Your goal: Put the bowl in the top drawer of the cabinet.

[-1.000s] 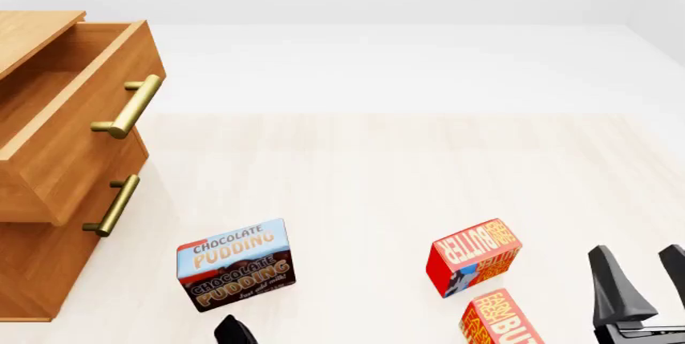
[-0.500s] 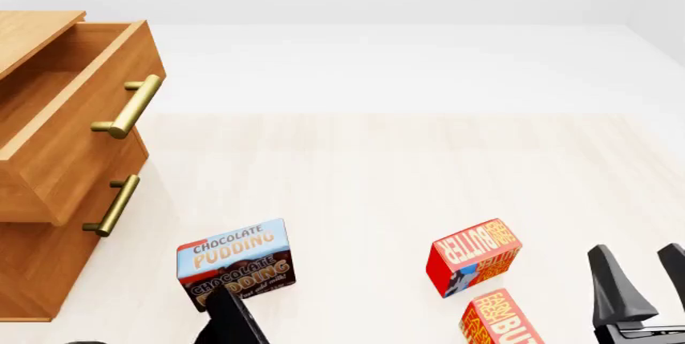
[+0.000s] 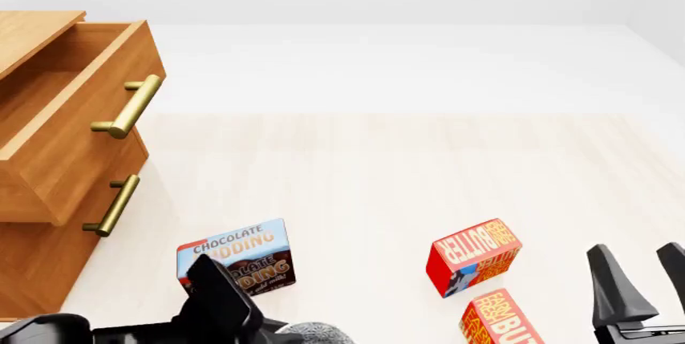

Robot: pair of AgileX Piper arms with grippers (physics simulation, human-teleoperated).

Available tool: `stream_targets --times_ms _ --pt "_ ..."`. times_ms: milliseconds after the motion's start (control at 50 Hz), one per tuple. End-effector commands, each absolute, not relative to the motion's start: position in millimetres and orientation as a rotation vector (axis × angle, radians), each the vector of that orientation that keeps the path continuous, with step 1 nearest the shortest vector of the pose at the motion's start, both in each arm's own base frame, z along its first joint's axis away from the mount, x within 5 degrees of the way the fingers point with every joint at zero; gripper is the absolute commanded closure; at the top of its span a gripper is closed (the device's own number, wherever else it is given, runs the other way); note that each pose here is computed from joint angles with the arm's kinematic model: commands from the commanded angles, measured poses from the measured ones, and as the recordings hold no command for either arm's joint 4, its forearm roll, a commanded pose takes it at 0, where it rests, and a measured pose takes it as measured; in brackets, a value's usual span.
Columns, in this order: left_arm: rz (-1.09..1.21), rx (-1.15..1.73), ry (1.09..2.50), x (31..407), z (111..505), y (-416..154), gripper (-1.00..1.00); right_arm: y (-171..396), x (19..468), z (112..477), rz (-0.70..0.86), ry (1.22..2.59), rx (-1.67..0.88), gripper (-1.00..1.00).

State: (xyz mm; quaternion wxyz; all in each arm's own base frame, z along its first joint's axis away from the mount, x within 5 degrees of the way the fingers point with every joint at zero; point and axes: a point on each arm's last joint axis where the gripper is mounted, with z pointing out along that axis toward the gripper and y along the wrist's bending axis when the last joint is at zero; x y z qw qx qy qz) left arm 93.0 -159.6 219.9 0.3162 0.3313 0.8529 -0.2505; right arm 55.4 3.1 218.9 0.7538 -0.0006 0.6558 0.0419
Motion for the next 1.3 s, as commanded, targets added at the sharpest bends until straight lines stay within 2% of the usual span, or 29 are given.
stream_targets --times_ms 20,140,300,720,1300 --pt "-0.665 0.792 2.242 101 243 -156 1.0 3 55 219 0.095 1.428 -0.005 -1.0" --pt "-0.662 0.754 2.195 109 272 -154 1.0 3 55 219 0.095 1.428 -0.006 -1.0" --pt "-0.636 0.74 2.178 115 283 -150 1.0 4 55 219 0.097 1.427 -0.007 -1.0" --pt "-0.512 0.65 2.065 138 355 -126 1.0 4 55 219 0.102 1.424 -0.008 -1.0" --pt "-0.333 0.406 1.936 171 448 -85 1.0 4 55 220 0.106 1.423 -0.007 -1.0"
